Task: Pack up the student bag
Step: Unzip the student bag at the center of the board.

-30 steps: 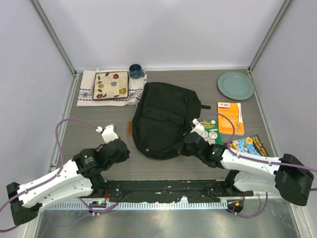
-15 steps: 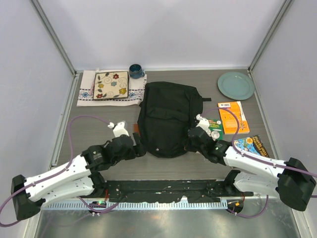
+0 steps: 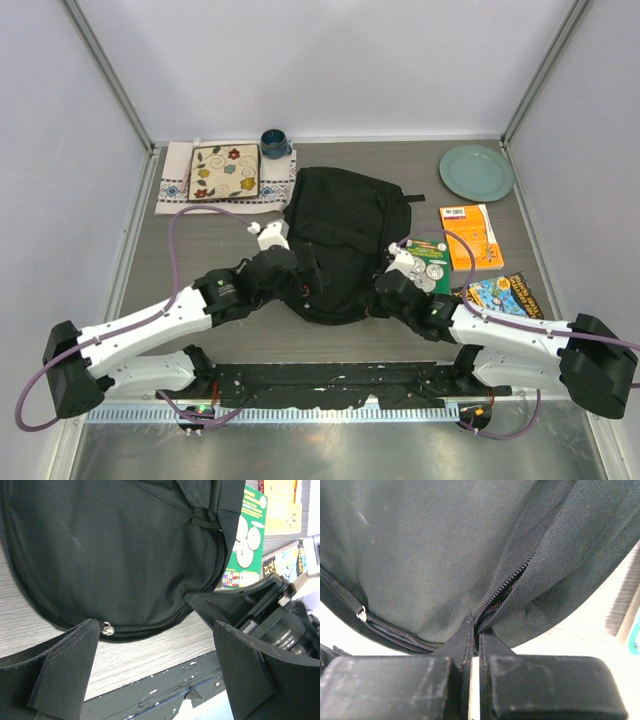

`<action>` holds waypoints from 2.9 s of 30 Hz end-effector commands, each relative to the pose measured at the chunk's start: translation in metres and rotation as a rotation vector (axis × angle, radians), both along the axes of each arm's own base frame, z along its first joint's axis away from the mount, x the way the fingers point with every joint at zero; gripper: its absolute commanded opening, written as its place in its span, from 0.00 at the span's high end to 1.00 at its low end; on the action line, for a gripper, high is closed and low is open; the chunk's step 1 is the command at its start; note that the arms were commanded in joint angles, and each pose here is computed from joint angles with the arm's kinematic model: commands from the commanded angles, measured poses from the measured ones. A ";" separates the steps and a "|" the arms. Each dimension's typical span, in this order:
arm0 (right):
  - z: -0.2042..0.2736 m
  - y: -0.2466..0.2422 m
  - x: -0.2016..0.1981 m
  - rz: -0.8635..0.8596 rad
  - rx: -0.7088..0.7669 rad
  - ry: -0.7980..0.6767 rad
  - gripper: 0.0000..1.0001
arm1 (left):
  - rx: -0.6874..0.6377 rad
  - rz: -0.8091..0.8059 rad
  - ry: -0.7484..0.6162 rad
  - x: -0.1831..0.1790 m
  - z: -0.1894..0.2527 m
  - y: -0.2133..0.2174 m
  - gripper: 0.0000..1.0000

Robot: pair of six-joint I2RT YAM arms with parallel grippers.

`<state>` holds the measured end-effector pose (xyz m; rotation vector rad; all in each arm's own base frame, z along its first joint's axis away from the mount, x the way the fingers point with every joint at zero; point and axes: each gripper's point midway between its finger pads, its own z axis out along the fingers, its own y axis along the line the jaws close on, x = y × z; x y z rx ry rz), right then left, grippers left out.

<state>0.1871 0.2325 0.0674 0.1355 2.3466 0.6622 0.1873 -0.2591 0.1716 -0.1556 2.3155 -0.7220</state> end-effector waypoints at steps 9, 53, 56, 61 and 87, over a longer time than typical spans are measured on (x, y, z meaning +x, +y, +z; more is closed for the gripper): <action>-0.001 0.021 -0.012 -0.041 0.055 -0.057 1.00 | 0.070 0.143 0.135 -0.006 -0.056 0.022 0.08; 0.007 0.073 -0.055 0.076 0.024 -0.172 1.00 | 0.225 0.287 0.378 -0.027 -0.190 0.070 0.78; 0.006 0.073 -0.055 0.077 0.019 -0.173 1.00 | 0.217 0.285 0.370 -0.025 -0.189 0.069 0.84; 0.003 0.070 -0.054 0.066 0.002 -0.173 1.00 | 0.203 0.278 0.339 -0.018 -0.177 0.064 1.00; 0.001 0.055 -0.039 0.008 -0.054 -0.160 1.00 | -0.013 0.177 0.104 -0.007 -0.075 0.056 1.00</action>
